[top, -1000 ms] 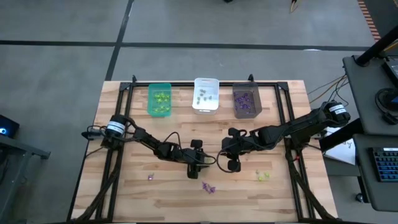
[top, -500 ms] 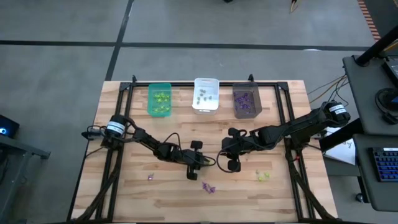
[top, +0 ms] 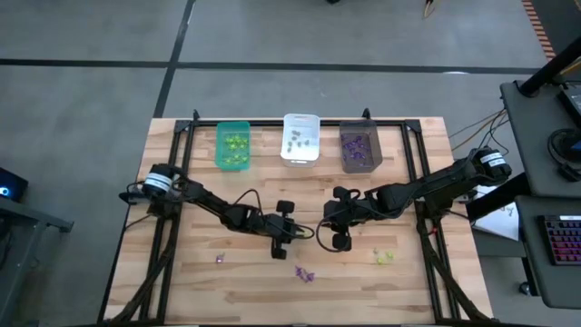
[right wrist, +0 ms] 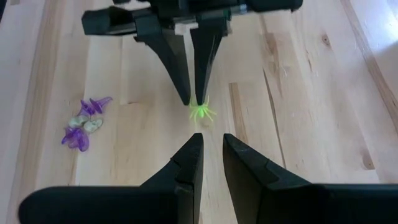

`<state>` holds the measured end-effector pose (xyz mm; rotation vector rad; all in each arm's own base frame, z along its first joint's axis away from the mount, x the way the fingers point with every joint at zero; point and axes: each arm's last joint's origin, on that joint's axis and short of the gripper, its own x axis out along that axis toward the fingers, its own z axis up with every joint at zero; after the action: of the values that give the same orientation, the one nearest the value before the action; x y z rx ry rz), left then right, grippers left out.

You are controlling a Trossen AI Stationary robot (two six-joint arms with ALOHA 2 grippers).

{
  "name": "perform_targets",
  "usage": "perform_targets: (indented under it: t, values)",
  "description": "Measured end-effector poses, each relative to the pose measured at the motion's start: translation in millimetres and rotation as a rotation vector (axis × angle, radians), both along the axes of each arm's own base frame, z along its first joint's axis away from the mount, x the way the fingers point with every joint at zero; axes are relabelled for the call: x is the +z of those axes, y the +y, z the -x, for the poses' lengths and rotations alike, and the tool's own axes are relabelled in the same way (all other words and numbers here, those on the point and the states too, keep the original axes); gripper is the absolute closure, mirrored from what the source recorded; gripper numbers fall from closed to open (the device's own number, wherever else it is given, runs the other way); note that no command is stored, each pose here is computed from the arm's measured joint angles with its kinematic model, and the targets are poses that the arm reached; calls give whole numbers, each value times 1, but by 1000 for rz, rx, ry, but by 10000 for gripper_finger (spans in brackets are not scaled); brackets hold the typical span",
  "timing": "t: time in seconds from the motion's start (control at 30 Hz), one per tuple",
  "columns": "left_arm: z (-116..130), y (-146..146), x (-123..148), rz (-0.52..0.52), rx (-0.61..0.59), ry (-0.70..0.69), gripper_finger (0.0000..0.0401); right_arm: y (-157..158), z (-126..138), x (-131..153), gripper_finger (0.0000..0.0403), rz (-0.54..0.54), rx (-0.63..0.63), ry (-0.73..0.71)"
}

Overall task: Sort Halloween decoration
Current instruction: Put the green spider toy into the blue bin

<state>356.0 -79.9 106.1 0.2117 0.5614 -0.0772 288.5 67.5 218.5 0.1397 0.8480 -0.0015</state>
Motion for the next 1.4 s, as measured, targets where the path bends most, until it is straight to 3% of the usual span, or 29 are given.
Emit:
perform_targets:
  t: [0.23, 0.53, 0.7, 0.9, 1.1, 1.4]
  values:
    - [6, 6, 19, -6, 5, 11, 364, 0, 0, 0, 349, 0, 0, 0]
    - [36, 25, 61, -158, 78, 132, 364, 0, 0, 0, 349, -2, -2, 1]
    - [50, 25, 78, -24, -199, 71, 364, 0, 0, 0, 349, -2, -2, -4]
    - [50, 26, 71, 51, -152, 4, 359, 0, -3, -2, 349, -40, -93, -10]
    - [39, 23, 46, 87, -132, 26, 359, 3, -16, -23, 349, -203, -311, 21]
    - [19, 19, 7, 125, -108, 42, 364, 12, -36, -66, 349, -328, -347, 88]
